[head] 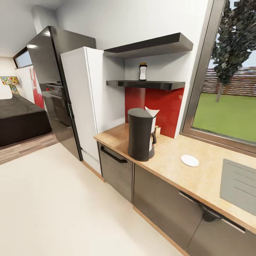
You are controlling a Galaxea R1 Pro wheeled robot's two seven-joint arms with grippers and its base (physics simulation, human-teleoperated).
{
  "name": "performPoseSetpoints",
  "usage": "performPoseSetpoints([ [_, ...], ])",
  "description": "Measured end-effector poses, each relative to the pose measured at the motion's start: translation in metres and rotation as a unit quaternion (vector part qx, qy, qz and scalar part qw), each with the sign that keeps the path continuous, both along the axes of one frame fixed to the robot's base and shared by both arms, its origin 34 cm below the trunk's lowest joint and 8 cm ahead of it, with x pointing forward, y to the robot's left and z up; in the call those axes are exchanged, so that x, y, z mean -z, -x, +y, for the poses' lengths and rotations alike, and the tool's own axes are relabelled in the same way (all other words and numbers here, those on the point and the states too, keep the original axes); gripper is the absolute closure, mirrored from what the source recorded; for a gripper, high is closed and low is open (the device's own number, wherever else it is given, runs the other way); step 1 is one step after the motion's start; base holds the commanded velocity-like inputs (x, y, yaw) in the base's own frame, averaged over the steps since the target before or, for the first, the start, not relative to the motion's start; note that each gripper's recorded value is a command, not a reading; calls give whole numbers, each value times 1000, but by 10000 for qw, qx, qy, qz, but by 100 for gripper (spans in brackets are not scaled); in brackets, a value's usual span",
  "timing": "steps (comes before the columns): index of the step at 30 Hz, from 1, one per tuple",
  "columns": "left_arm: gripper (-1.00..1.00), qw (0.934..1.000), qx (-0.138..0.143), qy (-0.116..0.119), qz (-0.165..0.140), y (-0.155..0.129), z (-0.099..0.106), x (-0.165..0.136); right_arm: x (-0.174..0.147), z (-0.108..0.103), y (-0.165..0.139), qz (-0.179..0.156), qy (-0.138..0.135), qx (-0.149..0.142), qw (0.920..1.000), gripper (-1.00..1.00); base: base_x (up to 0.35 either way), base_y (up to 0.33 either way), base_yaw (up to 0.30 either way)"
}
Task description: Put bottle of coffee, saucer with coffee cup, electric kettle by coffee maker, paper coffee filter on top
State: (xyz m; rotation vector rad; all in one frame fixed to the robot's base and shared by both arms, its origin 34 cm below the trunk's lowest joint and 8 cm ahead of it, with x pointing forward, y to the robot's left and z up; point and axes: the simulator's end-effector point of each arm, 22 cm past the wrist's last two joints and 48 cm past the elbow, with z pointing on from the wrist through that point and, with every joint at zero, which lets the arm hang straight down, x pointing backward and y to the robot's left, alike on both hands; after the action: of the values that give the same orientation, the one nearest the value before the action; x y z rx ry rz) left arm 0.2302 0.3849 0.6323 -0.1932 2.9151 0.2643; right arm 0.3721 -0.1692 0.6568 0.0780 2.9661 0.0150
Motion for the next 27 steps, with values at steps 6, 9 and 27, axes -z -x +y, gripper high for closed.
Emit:
performPoseSetpoints([
  [6, -100, 10000, -8, -5, -1, 0, 0, 0, 14, -11, 40, -58, 45, -30, 10000, -100, 0, 0, 0],
  [9, -100, 10000, -13, -4, -1, 0, 0, 0, 15, -14, 42, -58, 59, -28, 10000, -100, 0, 0, 0],
  [27, -100, 10000, -69, -2, -10, 0, 1, 0, 16, -13, 44, -54, 38, -21, 10000, -100, 0, 0, 0],
])
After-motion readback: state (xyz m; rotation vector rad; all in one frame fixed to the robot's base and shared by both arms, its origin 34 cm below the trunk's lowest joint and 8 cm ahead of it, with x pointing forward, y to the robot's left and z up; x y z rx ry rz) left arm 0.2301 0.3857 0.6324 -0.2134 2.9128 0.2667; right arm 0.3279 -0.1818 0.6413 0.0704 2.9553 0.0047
